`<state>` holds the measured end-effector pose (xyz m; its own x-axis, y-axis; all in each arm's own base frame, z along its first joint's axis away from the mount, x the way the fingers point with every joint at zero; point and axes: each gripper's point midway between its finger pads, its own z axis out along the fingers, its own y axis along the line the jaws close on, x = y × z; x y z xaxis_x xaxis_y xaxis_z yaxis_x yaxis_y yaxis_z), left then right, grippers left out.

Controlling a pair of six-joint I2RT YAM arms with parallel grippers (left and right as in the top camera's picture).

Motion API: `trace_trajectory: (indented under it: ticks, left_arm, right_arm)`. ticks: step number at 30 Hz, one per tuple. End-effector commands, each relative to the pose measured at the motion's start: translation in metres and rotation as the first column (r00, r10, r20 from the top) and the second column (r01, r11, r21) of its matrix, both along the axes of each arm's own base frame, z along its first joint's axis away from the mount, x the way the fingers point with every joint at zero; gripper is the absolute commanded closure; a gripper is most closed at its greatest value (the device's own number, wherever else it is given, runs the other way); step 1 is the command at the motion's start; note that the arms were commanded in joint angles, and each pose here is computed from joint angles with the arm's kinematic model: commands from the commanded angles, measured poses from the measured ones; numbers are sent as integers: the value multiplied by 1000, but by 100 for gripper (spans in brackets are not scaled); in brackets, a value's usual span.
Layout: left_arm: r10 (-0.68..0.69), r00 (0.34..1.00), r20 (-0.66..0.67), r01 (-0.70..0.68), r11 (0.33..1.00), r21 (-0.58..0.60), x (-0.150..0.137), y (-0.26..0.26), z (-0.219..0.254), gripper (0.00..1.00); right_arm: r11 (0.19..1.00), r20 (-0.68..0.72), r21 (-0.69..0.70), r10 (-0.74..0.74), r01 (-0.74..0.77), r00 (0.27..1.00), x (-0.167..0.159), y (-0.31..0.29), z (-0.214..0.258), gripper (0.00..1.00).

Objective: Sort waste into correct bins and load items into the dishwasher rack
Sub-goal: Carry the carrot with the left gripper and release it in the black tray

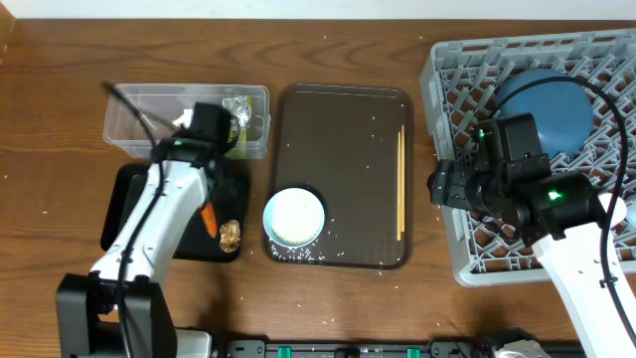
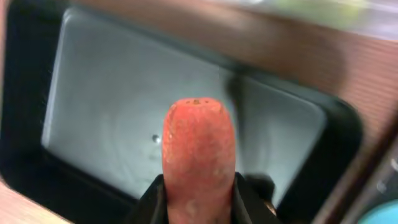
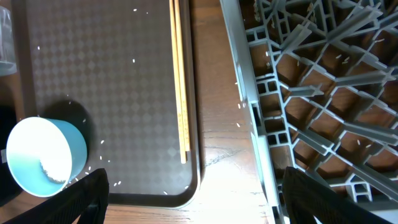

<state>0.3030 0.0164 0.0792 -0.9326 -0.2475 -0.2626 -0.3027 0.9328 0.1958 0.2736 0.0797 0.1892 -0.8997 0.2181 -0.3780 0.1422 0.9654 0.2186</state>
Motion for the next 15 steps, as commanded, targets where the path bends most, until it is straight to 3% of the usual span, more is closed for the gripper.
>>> trace_trajectory:
  ticks: [1,5,10,15]
  left_arm:
    - [250,967,39,-246,966,-84,-8,10,-13,78]
    - [398,910,116,-381,914,-140,2,19,-20,78]
    - [483,847,220,-441,872,-214,26,21,-12,77]
    - [611,747,262,-554,790,-261,31,28,-9,65]
  right_arm:
    - [1000,4,-2,12,-12,1000,0,3,1,18]
    - [1000,4,-2,12,-12,1000,0,3,1,18]
    - [1000,4,-2,12,-12,1000,0,3,1,18]
    - [1000,3,-2,12,-12,1000,0,3,1,18]
